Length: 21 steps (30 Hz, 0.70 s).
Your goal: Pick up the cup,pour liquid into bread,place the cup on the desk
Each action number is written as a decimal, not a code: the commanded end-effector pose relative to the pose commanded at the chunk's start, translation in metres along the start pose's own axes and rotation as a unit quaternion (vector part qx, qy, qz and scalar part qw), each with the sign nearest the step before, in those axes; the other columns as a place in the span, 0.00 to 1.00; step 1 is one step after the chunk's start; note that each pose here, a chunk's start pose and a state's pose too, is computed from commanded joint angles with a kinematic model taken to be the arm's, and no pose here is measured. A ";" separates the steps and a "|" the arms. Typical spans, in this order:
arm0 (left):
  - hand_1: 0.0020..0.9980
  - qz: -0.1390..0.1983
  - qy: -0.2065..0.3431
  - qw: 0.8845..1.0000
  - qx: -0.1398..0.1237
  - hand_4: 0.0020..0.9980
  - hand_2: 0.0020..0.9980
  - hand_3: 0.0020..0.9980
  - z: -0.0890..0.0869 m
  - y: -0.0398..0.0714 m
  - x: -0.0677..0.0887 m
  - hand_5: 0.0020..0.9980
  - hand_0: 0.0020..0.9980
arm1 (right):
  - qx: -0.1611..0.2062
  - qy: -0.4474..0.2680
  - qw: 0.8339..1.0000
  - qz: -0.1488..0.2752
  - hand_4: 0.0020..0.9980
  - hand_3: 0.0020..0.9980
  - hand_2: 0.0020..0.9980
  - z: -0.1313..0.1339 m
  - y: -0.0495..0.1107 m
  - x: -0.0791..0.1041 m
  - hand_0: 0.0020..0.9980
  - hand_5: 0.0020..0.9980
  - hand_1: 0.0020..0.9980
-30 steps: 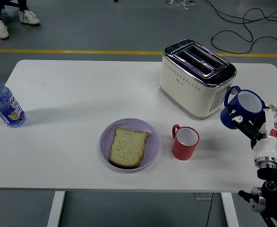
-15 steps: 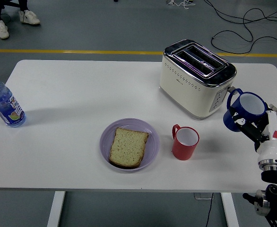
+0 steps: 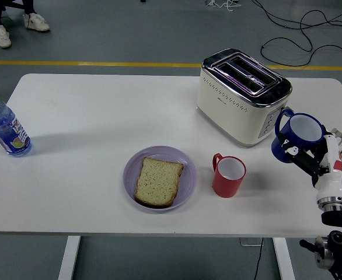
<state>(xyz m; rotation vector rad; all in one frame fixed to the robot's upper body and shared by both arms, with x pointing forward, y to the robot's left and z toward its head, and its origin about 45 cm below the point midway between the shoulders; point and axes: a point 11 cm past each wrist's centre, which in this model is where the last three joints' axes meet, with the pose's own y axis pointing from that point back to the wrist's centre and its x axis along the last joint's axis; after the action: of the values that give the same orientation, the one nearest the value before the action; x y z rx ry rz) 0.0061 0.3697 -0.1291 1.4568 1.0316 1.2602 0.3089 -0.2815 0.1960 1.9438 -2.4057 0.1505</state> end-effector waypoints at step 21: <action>0.71 -0.001 0.004 1.000 0.001 0.38 0.73 0.63 0.000 0.000 0.000 0.93 0.66 | 0.018 0.021 0.998 -0.054 0.69 0.56 0.54 -0.024 -0.002 -0.027 0.37 0.00 0.40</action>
<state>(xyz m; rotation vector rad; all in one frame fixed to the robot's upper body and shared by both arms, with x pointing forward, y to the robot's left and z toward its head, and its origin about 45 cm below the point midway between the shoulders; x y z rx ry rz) 0.0058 0.3698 -0.1291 1.4522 1.0388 1.2645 0.3163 -0.2535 0.2171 2.0584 -2.2815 0.2294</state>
